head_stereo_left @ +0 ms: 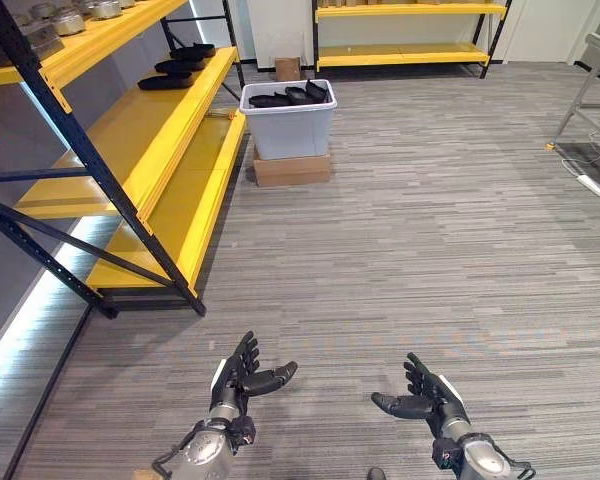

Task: Move parts from the plastic box to the shelf.

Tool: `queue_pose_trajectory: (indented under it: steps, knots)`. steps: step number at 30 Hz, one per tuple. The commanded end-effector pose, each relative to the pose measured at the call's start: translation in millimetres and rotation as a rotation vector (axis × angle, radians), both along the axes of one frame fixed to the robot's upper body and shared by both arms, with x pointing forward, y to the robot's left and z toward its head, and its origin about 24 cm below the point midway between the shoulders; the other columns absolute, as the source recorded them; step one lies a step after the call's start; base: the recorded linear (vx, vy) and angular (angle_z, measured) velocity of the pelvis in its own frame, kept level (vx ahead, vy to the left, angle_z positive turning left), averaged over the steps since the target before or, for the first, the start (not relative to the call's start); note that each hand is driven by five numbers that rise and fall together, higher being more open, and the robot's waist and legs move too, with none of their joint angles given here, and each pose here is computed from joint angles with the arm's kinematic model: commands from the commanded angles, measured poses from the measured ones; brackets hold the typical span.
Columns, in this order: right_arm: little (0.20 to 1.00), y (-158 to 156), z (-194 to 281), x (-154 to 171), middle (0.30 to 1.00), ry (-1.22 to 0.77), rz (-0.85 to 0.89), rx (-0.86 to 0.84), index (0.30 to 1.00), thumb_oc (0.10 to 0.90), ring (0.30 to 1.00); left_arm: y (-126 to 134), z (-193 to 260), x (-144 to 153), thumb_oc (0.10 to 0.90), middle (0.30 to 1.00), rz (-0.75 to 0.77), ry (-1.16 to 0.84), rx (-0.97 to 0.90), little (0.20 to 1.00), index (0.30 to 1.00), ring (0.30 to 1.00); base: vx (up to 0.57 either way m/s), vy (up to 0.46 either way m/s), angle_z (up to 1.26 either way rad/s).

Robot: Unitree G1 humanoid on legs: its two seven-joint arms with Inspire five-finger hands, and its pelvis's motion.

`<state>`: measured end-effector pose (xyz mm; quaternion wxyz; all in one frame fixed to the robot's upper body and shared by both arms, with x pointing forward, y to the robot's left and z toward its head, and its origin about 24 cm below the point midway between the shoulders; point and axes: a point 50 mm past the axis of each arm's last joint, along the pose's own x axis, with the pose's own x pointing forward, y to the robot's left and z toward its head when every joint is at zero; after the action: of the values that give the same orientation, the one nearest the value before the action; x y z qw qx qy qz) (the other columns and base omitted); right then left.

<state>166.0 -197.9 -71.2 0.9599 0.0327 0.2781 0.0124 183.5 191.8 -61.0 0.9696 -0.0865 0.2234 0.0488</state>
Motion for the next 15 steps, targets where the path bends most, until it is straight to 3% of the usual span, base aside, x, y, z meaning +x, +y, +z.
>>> queue_pose_trajectory:
  steps: [1,15]
  knots:
    - [1.0,5.8,32.3,29.7,1.0,-0.218,0.012,0.039,1.0,0.9,1.0,11.8,31.7,32.2,0.9,1.0,0.033,-0.2,0.011,1.0,1.0,1.0,0.0,0.0,0.0]
    - [1.0,4.8,36.9,33.5,1.0,-0.245,0.037,-0.007,1.0,0.9,1.0,12.5,30.5,31.4,0.9,1.0,0.023,-0.194,0.031,1.0,1.0,1.0,0.0,0.0,0.0]
